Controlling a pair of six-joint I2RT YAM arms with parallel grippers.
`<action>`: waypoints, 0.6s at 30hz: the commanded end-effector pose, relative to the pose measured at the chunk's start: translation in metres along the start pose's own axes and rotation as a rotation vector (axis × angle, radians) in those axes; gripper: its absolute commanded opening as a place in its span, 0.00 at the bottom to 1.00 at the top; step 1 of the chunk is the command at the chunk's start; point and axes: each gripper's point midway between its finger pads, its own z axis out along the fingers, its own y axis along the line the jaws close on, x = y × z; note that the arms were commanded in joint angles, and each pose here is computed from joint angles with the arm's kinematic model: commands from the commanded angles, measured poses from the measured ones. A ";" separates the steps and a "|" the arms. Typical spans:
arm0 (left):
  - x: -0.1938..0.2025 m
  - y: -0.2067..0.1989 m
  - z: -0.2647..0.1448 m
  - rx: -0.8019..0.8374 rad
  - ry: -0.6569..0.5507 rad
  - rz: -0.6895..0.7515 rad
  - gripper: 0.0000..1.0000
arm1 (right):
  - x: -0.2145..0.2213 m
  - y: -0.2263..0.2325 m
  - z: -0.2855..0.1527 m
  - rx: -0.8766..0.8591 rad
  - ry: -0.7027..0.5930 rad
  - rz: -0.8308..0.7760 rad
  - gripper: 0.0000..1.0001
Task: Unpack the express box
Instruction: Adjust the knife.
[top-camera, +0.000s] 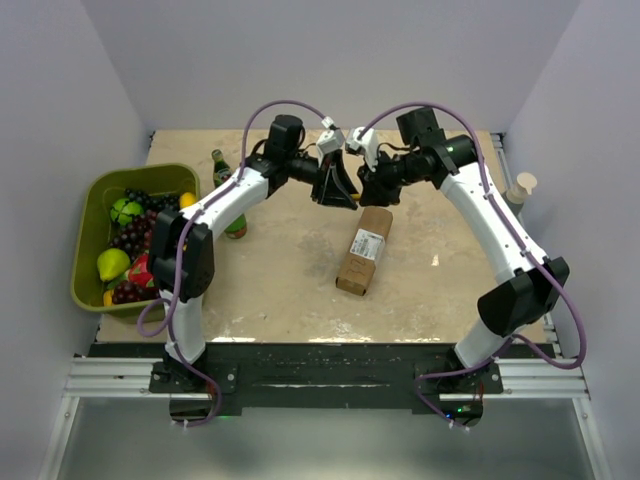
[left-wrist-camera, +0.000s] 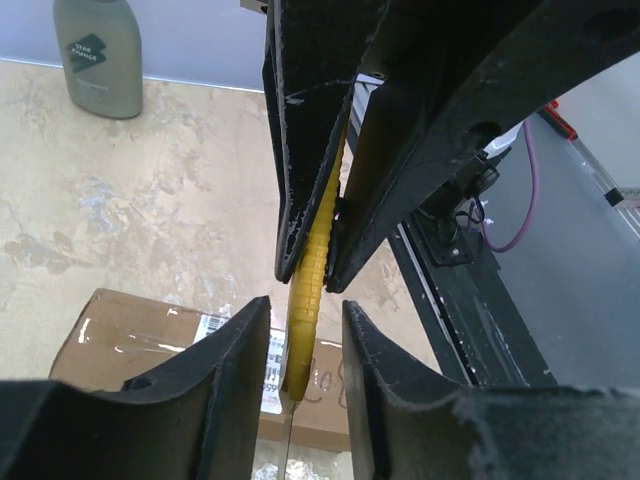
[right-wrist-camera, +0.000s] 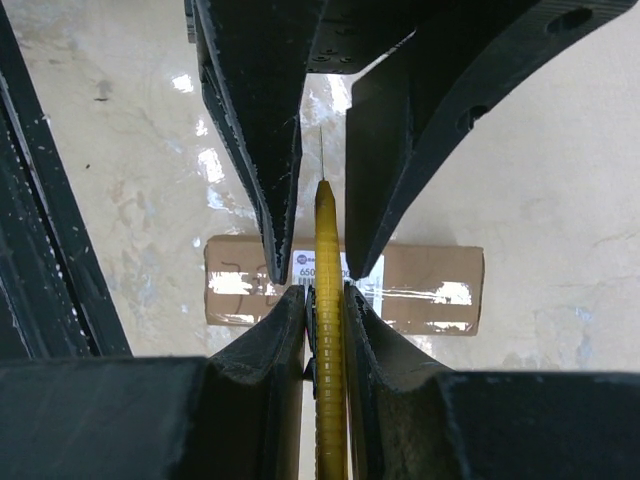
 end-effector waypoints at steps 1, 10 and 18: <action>-0.013 -0.006 -0.002 0.021 -0.017 0.032 0.35 | -0.006 0.001 -0.009 0.031 -0.015 -0.030 0.00; -0.001 0.000 -0.001 -0.007 0.003 0.025 0.00 | -0.017 0.005 -0.009 0.002 -0.061 -0.011 0.00; 0.003 -0.040 -0.013 0.125 -0.069 -0.181 0.00 | -0.047 -0.010 -0.064 0.028 -0.394 0.175 0.74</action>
